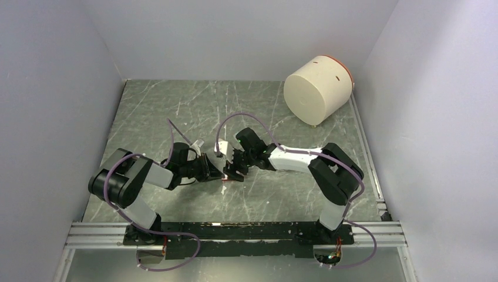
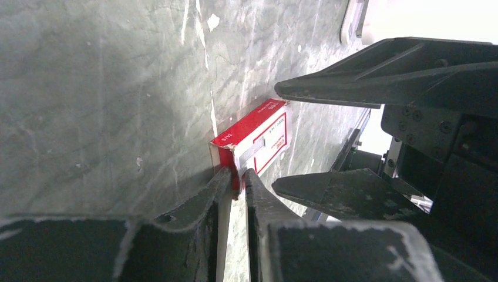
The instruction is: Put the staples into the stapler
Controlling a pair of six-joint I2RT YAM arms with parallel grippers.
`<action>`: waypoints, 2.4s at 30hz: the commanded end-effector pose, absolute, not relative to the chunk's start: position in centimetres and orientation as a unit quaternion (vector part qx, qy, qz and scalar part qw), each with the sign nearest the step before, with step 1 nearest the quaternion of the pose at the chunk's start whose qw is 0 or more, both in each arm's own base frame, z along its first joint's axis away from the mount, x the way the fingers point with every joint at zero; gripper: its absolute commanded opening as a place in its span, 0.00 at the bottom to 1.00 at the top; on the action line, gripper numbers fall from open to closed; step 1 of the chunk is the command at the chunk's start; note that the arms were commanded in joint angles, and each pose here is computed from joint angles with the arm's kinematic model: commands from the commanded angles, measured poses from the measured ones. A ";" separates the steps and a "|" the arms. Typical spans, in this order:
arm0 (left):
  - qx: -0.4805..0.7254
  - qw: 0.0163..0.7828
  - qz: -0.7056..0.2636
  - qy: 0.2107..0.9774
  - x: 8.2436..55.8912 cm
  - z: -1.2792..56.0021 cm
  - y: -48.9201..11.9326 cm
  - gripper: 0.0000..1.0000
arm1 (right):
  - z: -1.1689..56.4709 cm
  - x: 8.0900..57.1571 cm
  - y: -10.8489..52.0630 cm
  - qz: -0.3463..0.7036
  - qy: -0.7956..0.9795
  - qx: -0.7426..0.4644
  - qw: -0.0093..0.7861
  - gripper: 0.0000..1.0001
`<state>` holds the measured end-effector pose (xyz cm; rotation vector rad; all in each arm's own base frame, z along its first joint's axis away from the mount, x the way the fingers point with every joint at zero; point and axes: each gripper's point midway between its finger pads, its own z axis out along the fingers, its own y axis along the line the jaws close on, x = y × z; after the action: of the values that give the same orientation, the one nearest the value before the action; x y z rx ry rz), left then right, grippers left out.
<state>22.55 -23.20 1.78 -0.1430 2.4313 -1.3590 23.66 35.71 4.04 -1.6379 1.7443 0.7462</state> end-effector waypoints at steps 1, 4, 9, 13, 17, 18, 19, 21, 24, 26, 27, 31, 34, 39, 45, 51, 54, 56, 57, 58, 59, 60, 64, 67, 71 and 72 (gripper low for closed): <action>-0.032 0.189 -0.500 0.845 23.2 3.0 -23.7 0.21 | 3.4 22.9 34.7 0.277 0.651 -0.645 0.288 0.66; -0.035 0.184 -0.506 0.842 23.2 3.2 -23.9 0.22 | 2.8 23.0 34.7 0.272 0.654 -0.650 0.277 0.65; -0.038 0.175 -0.524 0.833 23.1 3.7 -24.3 0.24 | 1.9 23.3 34.5 0.260 0.658 -0.652 0.273 0.61; -0.040 0.170 -0.527 0.832 23.0 3.5 -24.3 0.21 | 1.3 23.9 34.3 0.246 0.668 -0.648 0.269 0.55; -0.043 0.164 -0.529 0.831 22.8 3.1 -24.3 0.21 | 1.2 23.9 34.5 0.246 0.666 -0.649 0.273 0.49; -0.045 0.162 -0.529 0.832 22.7 3.0 -24.3 0.21 | 1.3 23.8 34.6 0.247 0.665 -0.649 0.275 0.47; -0.045 0.161 -0.529 0.832 22.7 2.9 -24.3 0.21 | 1.2 23.7 34.8 0.249 0.663 -0.651 0.275 0.46; -0.044 0.160 -0.531 0.831 22.7 2.8 -24.4 0.21 | 1.2 23.5 35.0 0.254 0.659 -0.652 0.275 0.44; -0.044 0.164 -0.531 0.830 22.9 2.8 -24.4 0.21 | 1.2 23.2 35.3 0.263 0.652 -0.655 0.276 0.42; -0.044 0.168 -0.525 0.833 23.1 2.7 -24.3 0.21 | 1.2 22.8 35.5 0.272 0.647 -0.659 0.272 0.41; -0.043 0.171 -0.523 0.834 23.2 2.6 -24.2 0.21 | 1.2 22.6 35.6 0.278 0.644 -0.659 0.271 0.41; -0.044 0.174 -0.524 0.832 23.4 2.6 -24.3 0.21 | 1.9 22.0 36.1 0.300 0.633 -0.657 0.279 0.41; -0.043 0.170 -0.527 0.831 23.3 2.6 -24.3 0.22 | 2.6 21.8 36.5 0.312 0.628 -0.653 0.286 0.41; -0.042 0.169 -0.524 0.834 23.2 2.5 -24.2 0.24 | 2.9 21.1 36.6 0.331 0.628 -0.644 0.285 0.43; -0.045 0.167 -0.523 0.835 23.1 2.5 -24.2 0.29 | 3.2 21.4 36.5 0.326 0.632 -0.641 0.289 0.48; -0.050 0.172 -0.515 0.838 23.3 2.5 -24.0 0.29 | 4.0 21.7 36.4 0.328 0.626 -0.641 0.299 0.40; -0.051 0.174 -0.513 0.839 23.4 2.5 -23.9 0.27 | 3.8 21.9 36.2 0.322 0.634 -0.636 0.298 0.44; -0.051 0.174 -0.505 0.844 23.3 2.2 -23.8 0.25 | 3.8 22.2 35.9 0.313 0.640 -0.633 0.302 0.50; -0.050 0.174 -0.502 0.846 23.3 2.1 -23.7 0.25 | 4.0 22.5 35.7 0.309 0.643 -0.631 0.307 0.55; -0.050 0.172 -0.500 0.847 23.2 1.9 -23.6 0.25 | 4.2 22.8 35.5 0.304 0.645 -0.628 0.312 0.57; -0.050 0.173 -0.499 0.848 23.2 1.9 -23.6 0.25 | 4.5 23.2 35.2 0.299 0.648 -0.624 0.318 0.60; -0.049 0.172 -0.500 0.847 23.2 1.9 -23.6 0.26 | 4.9 23.6 34.8 0.296 0.650 -0.621 0.324 0.61; -0.045 0.173 -0.504 0.845 23.4 2.2 -23.8 0.29 | 6.0 24.0 33.4 0.291 0.648 -0.621 0.332 0.62; -0.045 0.174 -0.508 0.842 23.4 2.5 -23.9 0.33 | 5.7 23.6 32.5 0.287 0.652 -0.629 0.312 0.62; -0.048 0.171 -0.504 0.845 23.2 2.4 -23.7 0.38 | 4.2 23.3 31.6 0.273 0.662 -0.638 0.282 0.62; -0.049 0.171 -0.503 0.846 23.1 2.4 -23.7 0.39 | 4.0 23.3 31.5 0.272 0.664 -0.639 0.278 0.62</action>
<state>22.59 -23.75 1.95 -0.1706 2.4267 -1.4553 23.76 32.49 5.21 -1.6509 1.7416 0.7484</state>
